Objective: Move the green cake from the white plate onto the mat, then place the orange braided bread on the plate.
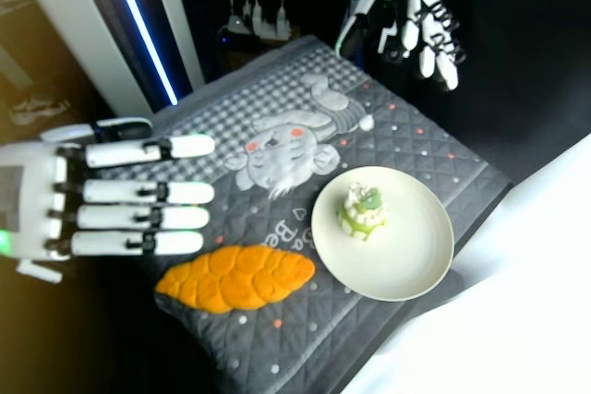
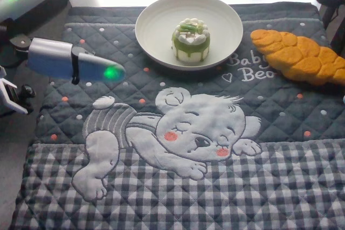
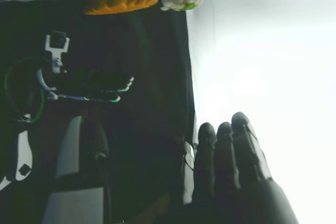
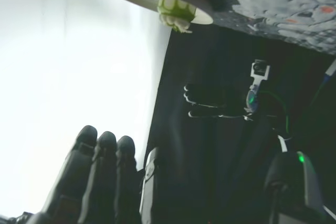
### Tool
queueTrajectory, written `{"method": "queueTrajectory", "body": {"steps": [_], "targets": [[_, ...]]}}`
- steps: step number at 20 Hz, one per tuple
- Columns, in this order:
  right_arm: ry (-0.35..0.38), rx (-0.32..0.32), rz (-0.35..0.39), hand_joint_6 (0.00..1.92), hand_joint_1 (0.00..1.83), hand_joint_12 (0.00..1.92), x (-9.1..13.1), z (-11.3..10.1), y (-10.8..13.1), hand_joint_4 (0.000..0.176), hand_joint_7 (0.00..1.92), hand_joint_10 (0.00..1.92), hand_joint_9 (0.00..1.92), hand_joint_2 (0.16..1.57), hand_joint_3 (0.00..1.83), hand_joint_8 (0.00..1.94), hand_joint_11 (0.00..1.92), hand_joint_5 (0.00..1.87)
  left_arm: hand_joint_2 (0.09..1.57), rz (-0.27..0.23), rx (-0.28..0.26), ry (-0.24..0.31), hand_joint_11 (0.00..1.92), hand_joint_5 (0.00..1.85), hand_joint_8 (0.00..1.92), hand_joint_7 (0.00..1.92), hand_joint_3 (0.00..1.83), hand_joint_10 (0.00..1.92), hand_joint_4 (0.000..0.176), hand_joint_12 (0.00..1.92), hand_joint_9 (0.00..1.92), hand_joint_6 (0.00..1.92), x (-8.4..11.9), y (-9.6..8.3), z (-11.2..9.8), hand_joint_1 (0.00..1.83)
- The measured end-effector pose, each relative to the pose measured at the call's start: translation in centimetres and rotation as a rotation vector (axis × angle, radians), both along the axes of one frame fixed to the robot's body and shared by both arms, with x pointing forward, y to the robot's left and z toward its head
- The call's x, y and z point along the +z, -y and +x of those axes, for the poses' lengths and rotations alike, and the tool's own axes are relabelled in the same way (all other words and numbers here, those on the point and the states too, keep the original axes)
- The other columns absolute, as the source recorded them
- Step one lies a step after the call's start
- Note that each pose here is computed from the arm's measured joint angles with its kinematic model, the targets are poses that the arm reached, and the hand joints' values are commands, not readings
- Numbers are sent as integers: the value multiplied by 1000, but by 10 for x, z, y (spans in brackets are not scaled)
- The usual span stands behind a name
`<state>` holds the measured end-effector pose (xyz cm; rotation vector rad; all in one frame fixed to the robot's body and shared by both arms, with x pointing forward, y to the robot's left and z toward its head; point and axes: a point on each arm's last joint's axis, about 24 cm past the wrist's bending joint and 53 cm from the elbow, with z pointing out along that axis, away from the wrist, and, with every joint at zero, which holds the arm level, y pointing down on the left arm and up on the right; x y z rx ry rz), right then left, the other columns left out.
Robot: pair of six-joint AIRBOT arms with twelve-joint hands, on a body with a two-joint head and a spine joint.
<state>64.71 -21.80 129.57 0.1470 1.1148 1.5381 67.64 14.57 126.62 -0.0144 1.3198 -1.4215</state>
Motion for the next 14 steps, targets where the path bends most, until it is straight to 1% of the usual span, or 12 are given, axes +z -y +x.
{"method": "queueTrajectory", "body": {"steps": [1,2,3,4,6,7,9,10,11,12,13,14], "targets": [[0,1,1,0,776,953,0,0,0,139,244,26,299,771,14,0,0,259,816,7,3,-2,117,206,1,265,1,5,79,371,263,0,-1,0,1,710],[2,0,-1,0,787,997,-1,0,-1,141,257,30,343,774,8,3,0,239,792,23,11,-10,194,179,0,258,3,1,70,285,298,0,-4,-2,4,703],[4,-1,-2,0,776,1022,-1,0,-1,136,256,24,354,774,5,1,0,229,778,33,21,-16,228,160,1,243,1,1,73,203,293,0,-6,-4,8,694],[4,-1,-3,0,794,1001,-1,0,-2,138,247,15,347,758,0,0,0,229,770,39,31,-28,247,155,3,245,0,4,52,188,300,0,-7,-4,14,702],[5,6,-6,0,836,960,-2,-1,-4,121,217,1,315,721,0,0,0,220,778,40,16,-31,263,165,0,237,0,0,53,140,309,0,0,4,23,690],[7,8,-8,2,862,959,-2,-2,-5,116,215,1,312,710,0,1,0,224,782,37,6,-31,264,155,0,215,0,0,61,129,293,0,2,9,27,701],[7,17,-1,1,841,987,-2,-4,-8,122,244,2,317,696,0,6,0,224,778,50,-11,-36,309,197,12,243,0,9,72,145,316,16,5,22,35,694],[7,20,-4,0,864,992,-3,-4,-9,115,235,0,312,717,0,1,0,220,794,65,-11,-45,297,238,6,296,0,5,96,157,330,8,2,26,39,698],[8,21,-2,0,867,1017,-3,-4,-9,113,232,1,314,715,0,0,0,218,795,92,-7,-55,231,259,1,321,1,1,90,262,332,2,-1,31,44,722],[6,20,-1,0,872,962,-4,-4,-10,124,186,1,272,724,0,0,0,198,811,112,-4,-60,226,282,1,346,0,2,72,451,367,1,-4,35,47,693],[7,21,2,4,891,949,-3,-4,-10,138,191,3,268,703,0,5,0,204,809,127,1,-61,165,289,3,343,2,2,79,575,357,1,-4,38,51,687],[11,26,4,2,926,975,-3,-6,-11,136,198,4,272,674,0,4,0,206,822,137,7,-64,203,311,0,355,0,0,67,506,364,0,-5,40,55,718]]}}
